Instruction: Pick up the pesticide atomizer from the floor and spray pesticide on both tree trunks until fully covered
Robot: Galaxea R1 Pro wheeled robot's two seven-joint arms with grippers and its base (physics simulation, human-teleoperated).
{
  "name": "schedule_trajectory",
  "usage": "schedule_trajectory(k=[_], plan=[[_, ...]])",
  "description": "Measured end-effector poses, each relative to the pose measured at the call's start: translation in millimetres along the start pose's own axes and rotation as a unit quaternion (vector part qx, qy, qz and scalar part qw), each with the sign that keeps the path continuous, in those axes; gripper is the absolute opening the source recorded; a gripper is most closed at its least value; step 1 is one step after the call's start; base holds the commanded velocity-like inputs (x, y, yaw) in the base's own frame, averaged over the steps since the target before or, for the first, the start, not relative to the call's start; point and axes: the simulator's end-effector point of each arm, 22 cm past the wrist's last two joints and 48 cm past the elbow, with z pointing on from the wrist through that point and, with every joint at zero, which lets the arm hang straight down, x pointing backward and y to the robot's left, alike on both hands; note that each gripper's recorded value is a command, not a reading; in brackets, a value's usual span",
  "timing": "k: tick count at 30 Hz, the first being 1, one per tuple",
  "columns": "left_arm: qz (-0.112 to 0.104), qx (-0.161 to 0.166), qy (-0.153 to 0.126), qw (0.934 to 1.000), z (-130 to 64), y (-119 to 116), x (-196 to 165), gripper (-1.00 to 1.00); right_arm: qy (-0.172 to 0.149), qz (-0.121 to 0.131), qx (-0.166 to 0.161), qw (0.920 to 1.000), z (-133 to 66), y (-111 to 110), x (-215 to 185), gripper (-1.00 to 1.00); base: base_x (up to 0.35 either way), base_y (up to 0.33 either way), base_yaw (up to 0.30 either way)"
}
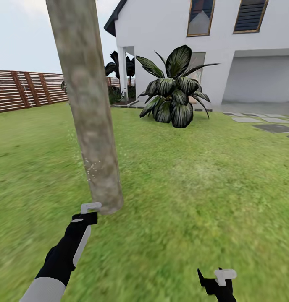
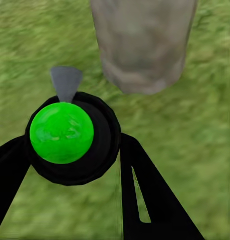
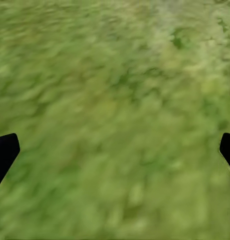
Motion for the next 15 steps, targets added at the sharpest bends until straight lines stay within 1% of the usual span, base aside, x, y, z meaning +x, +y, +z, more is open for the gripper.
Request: schedule_trajectory(k=[6, 8, 11, 15], plan=[[0.0, 0.0, 0.0, 1.0, 0.0, -0.1, 0.0, -1.0, 0.0, 0.0, -0.001, 1.0, 0.0, 0.2, 0.1, 1.0, 0.079, -0.271, 0.009], [0.0, 0.0, 0.0, 1.0, 0.0, 0.0, 0.0, -1.0, 0.0, 0.0, 0.0, 1.0, 0.0, 0.1, 0.1, 1.0, 0.079, -0.271, 0.076], [0.0, 0.0, 0.0, 1.0, 0.0, 0.0, 0.0, -1.0, 0.0, 0.0, 0.0, 1.0, 0.0, 0.2, 0.1, 1.0, 0.079, -0.271, 0.201], [0.0, 0.0, 0.0, 1.0, 0.0, -0.2, 0.0, -1.0, 0.0, 0.0, 0.0, 1.0, 0.0, 0.1, 0.1, 1.0, 0.079, -0.271, 0.268]])
